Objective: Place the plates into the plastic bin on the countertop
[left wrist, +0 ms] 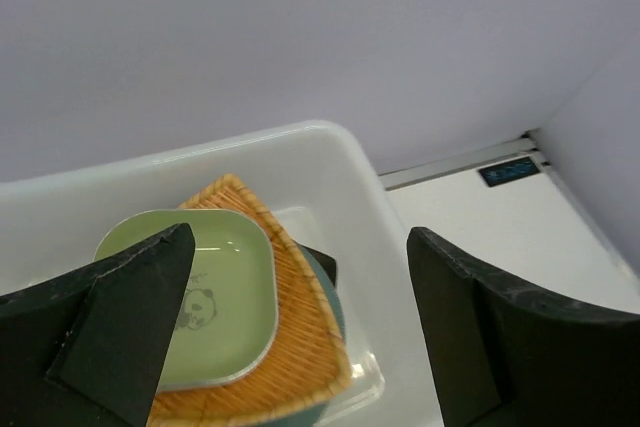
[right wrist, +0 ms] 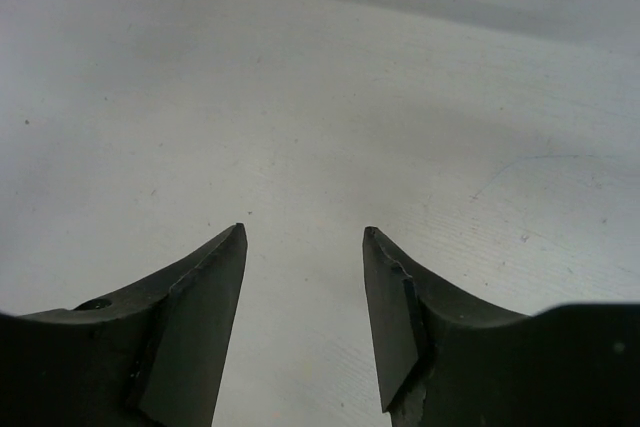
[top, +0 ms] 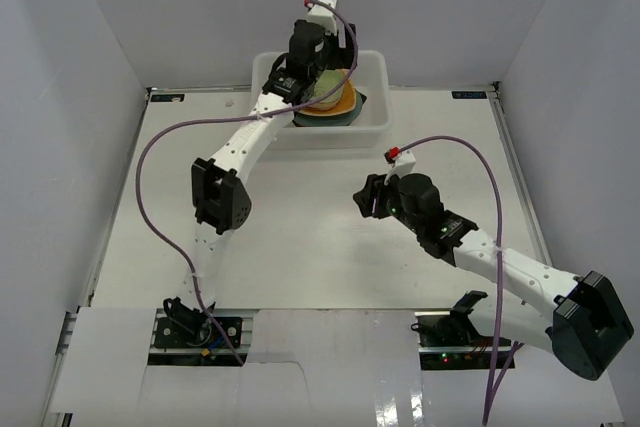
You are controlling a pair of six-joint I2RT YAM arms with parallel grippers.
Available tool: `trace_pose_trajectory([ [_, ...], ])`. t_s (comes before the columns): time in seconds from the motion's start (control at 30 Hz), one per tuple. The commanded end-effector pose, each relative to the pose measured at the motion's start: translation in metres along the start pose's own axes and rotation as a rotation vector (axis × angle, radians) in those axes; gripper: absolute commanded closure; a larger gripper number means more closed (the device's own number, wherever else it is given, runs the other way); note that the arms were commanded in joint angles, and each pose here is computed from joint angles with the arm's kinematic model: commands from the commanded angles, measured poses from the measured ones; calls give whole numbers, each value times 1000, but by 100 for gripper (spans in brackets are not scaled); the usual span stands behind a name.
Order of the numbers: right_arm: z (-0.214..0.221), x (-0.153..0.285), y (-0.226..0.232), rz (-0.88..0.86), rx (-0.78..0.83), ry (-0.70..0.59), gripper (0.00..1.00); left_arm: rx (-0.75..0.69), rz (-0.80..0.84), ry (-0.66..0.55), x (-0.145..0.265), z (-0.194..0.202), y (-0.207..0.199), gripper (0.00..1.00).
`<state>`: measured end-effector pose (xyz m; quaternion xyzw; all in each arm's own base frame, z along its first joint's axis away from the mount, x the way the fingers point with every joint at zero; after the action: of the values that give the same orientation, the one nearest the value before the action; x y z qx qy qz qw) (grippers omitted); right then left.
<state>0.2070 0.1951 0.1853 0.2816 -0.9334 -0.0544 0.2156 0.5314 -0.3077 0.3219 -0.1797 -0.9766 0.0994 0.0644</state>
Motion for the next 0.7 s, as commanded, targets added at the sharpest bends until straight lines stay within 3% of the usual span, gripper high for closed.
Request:
trace_pose_trajectory([
  [0.0,-43,10,6,11,26,-136,43,73,158,-187,86,-121,-35,2],
  [0.07,-54,15,8,15,39,-159,38,107,187,-126,117,-120,-34,2],
  [0.2,-85,39,6,64,36,-273,10,165,177,5,176,-91,-22,2],
  [0.33,-112,70,-7,220,1,-387,10,189,152,68,247,-60,-2,2],
  [0.47,-123,108,-28,388,33,-481,10,184,137,40,317,-47,17,2],
  [0.67,-83,129,-57,554,44,-500,10,198,61,-13,397,-23,47,2],
])
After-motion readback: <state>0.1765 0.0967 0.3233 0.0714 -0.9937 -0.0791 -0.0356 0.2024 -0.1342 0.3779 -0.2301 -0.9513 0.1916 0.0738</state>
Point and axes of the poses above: each gripper's point midway between its finger pads, its own x axis back along the fingers, its own y axis along the line the jaws close on, z = x × y, the point moved 8 cm from there along x, back along the fingers, and after that the axes turned 5 degrees about x, right-handed, at the moved point
